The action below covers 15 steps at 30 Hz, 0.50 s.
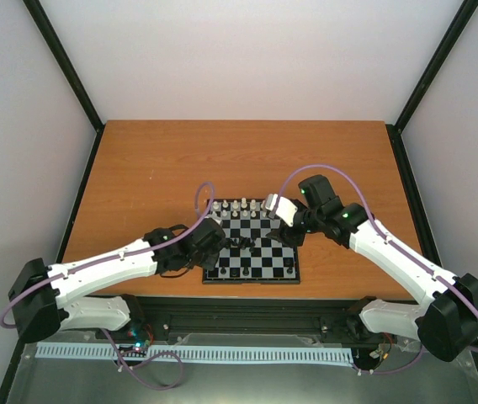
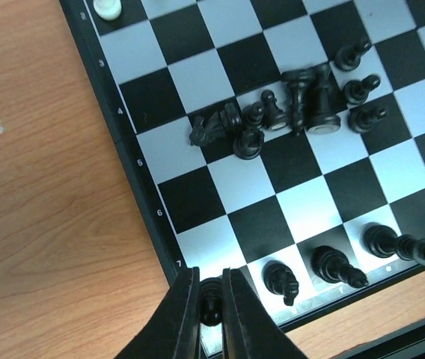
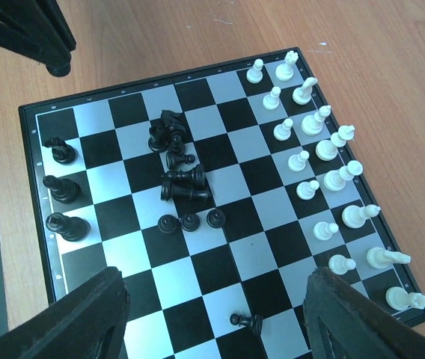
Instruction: Set up the chess pieces on the board
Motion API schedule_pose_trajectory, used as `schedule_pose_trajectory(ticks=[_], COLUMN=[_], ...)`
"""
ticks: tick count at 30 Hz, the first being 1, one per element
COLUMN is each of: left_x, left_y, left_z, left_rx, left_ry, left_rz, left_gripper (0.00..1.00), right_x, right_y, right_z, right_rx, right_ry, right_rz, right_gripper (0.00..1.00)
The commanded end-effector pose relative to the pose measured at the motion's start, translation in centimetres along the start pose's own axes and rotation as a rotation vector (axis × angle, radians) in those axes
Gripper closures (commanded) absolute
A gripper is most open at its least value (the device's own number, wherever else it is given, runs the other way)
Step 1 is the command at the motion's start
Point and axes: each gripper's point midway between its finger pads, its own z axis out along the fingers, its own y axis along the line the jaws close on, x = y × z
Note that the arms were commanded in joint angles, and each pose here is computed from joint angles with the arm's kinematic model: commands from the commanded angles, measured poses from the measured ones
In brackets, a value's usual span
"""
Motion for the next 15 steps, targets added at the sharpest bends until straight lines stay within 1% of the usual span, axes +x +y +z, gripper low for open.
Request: schedule_pose_trajectory(ticks=[1,8,15], left_x=[0.1,0.8,1.2], left_y=[-1.1,-1.9,-1.6], left_z=[1.0,3.2,4.5], left_rx=[0.035,0.035,-0.009], left_ry=[0.004,0.044,0.072], left_rz=[0.041,0.070,0.099], left_gripper=[0.91,0.91,0.91], right_x=[0.1,0.1,0.1], right_y=[-0.3,-0.2,-0.1], right_z=[-0.2,-0.2,-0.2], right_rx=[0.013,0.007,-0.003], right_ry=[-0.004,-0.007,-0.006], right_rz=[-0.008,-0.007,-0.007], right_gripper=[0.35,0.35,0.35])
